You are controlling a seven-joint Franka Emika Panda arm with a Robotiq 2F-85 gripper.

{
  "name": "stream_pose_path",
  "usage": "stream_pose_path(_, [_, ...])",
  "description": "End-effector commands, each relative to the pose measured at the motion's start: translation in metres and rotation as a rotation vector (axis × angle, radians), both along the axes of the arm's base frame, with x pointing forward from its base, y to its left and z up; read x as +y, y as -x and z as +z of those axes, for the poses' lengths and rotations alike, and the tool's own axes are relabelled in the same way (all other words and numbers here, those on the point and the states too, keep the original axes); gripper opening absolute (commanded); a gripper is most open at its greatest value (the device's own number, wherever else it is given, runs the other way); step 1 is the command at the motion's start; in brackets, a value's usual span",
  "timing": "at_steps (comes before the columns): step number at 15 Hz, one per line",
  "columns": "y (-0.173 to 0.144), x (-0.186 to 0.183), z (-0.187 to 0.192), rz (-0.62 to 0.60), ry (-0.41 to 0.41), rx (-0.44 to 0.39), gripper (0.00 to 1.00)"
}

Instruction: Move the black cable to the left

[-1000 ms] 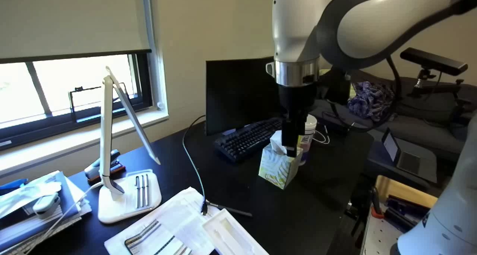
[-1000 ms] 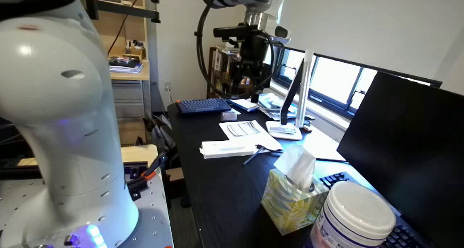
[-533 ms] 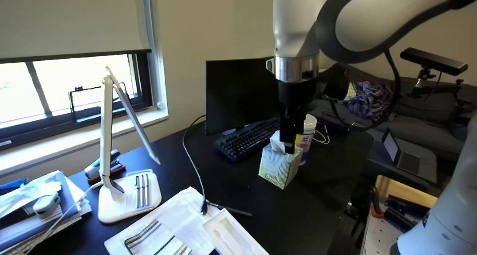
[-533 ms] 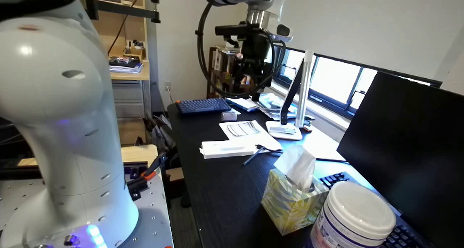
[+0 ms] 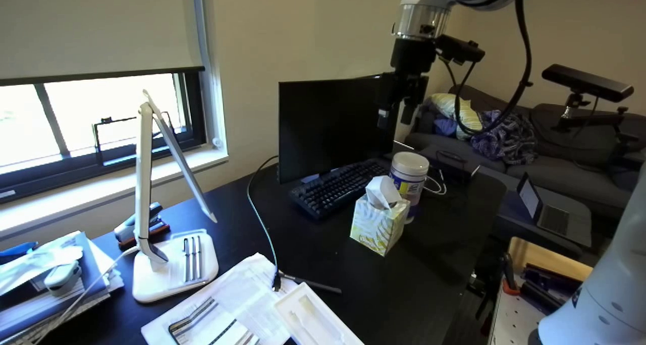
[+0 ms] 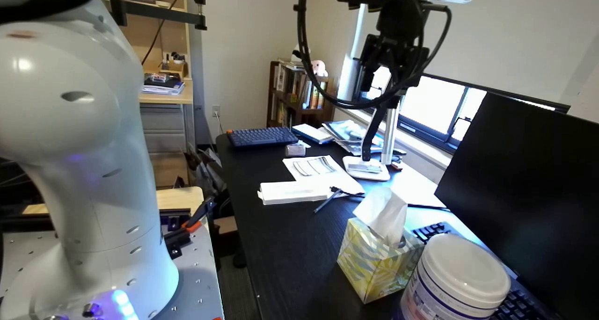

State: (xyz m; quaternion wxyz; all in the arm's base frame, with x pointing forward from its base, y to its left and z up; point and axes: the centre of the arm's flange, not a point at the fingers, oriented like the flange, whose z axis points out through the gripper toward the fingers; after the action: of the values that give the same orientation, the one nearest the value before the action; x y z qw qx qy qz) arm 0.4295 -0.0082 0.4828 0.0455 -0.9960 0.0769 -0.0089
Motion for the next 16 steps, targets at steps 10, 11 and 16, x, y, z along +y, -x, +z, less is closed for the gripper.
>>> stream_pose_path(10, [-0.009, -0.225, -0.016, -0.518, -0.05, -0.195, 1.0])
stream_pose_path(11, [-0.005, -0.244, -0.017, -0.569, -0.06, -0.202, 1.0])
stream_pose_path(16, [0.008, -0.302, -0.033, -0.799, -0.14, -0.174, 1.0])
